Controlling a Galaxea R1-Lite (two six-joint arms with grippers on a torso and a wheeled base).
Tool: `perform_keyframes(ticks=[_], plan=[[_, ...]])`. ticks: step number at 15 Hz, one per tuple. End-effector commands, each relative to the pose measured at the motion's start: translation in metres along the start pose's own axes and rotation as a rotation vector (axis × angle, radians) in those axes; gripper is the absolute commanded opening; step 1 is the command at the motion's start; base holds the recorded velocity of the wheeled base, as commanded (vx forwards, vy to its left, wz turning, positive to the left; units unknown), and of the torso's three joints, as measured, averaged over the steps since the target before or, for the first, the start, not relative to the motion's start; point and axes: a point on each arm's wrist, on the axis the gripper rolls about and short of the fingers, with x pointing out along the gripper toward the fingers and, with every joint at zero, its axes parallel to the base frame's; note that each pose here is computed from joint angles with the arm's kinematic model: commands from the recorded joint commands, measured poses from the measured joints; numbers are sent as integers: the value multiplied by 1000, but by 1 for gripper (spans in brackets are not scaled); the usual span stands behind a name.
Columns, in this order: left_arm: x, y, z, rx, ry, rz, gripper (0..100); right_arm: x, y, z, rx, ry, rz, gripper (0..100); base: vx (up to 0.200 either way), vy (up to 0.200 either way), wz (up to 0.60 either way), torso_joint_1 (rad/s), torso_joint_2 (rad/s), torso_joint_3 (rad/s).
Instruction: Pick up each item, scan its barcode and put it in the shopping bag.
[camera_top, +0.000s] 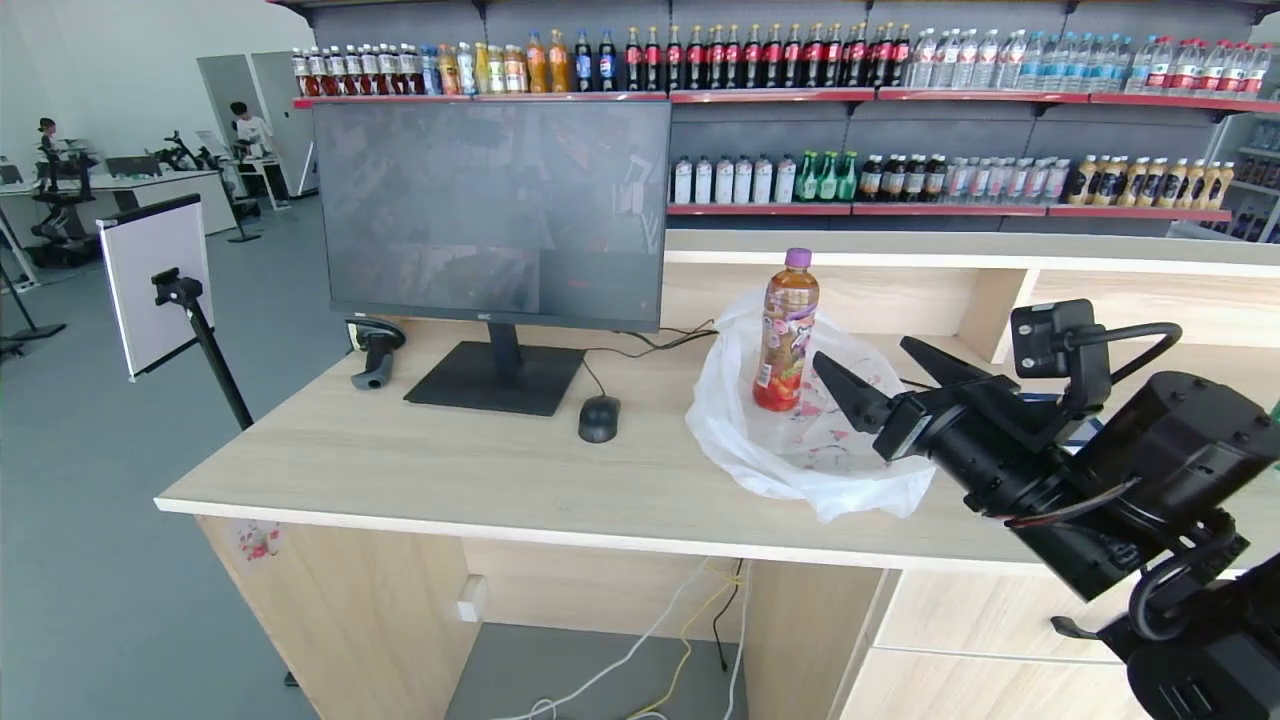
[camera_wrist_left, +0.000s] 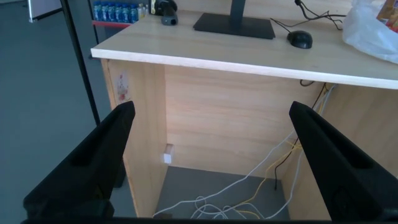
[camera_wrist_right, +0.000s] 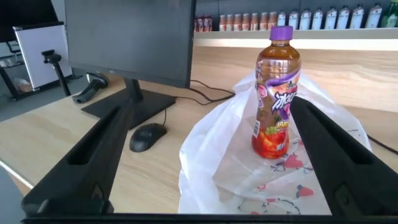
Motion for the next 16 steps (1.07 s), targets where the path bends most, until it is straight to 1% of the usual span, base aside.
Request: perform_keyframes(ticks=[1,4,8,11,16], plan=[[0,0,0,1,0,0,100,-6,1,2,-4,0,-1,100,0,0,0,0,0,0],[0,0,0,2,0,0,100,-13,6,0,-25,24,18,100,0,0,0,0,0,0],[0,0,0,-2,0,0,100,-14,7,2,-23,17,21,100,0,-200,0,7,-1,5],[0,0,0,-1,0,0,100,-15,14,-1,-20,29,44,100,0,-200,0,12,4,1],[0,0,0,-2,0,1,100,-19,12,-2,-21,39,39,100,0,-200,0,2,4,0]])
